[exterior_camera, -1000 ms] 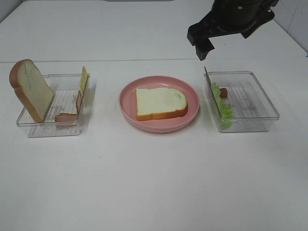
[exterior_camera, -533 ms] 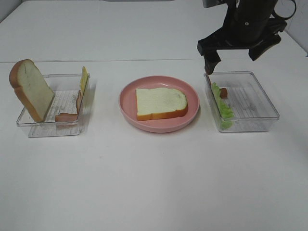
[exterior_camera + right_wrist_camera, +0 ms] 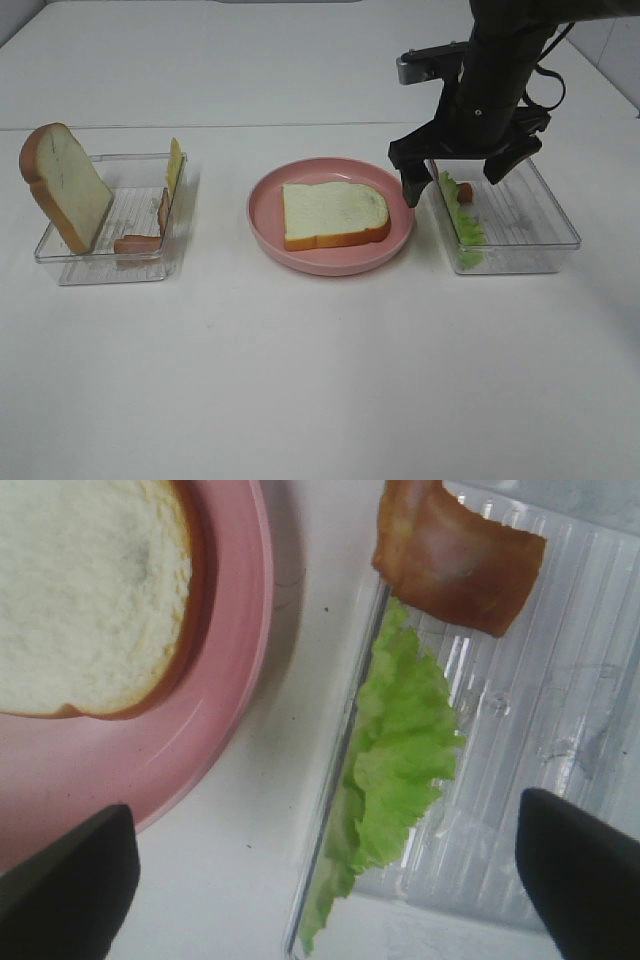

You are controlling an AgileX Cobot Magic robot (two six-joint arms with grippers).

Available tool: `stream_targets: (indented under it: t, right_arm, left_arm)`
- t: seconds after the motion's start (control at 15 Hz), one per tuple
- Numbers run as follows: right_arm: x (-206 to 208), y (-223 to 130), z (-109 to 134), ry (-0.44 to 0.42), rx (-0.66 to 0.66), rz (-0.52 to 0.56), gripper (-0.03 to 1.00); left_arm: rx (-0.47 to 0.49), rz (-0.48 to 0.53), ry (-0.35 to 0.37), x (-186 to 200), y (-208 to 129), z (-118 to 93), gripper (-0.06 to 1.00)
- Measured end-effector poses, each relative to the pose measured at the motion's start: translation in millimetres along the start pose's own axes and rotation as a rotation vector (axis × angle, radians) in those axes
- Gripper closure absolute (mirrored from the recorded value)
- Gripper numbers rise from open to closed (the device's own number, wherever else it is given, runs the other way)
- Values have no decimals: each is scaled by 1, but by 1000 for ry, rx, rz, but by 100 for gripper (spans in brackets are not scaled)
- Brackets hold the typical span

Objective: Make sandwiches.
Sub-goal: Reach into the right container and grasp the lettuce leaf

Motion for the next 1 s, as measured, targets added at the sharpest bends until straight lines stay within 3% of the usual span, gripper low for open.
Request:
stream_targets:
  t: [0.33,0.53,0.6,0.67,0.8,0.87,1.0]
  right_arm:
    - [-16,0,2,3,-2,26,1]
    - [-16,0,2,7,-5,20,25]
    - [-16,0,2,6,-6,20,55]
    - [-16,0,2,6,-6,20,63]
    - [-16,1,1,-6,1,17,88]
    - [-16,1,0,-15,5,16,94]
    - [-16,1,-1,-19,7,16,94]
  left_arm:
    - [0,0,0,0,0,0,3]
    - [0,0,0,0,0,0,3]
    - [0,0,0,0,0,0,3]
    - [0,0,0,0,0,0,3]
    - [0,0,0,0,0,0,3]
    - [0,0,0,0,0,0,3]
    - [0,0,0,0,0,0,3]
Point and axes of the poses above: a point on each arm's last joint axis where the gripper is mounted, x pointing back along that axis away from the gripper, z along the wrist's bending axis when the last joint is at zero, y = z × x, the point moved 1 cm from there along -x, pointing out along that axis toward the gripper, and after that the axes turned 7 degrees about -x, right-handed, at the moved point
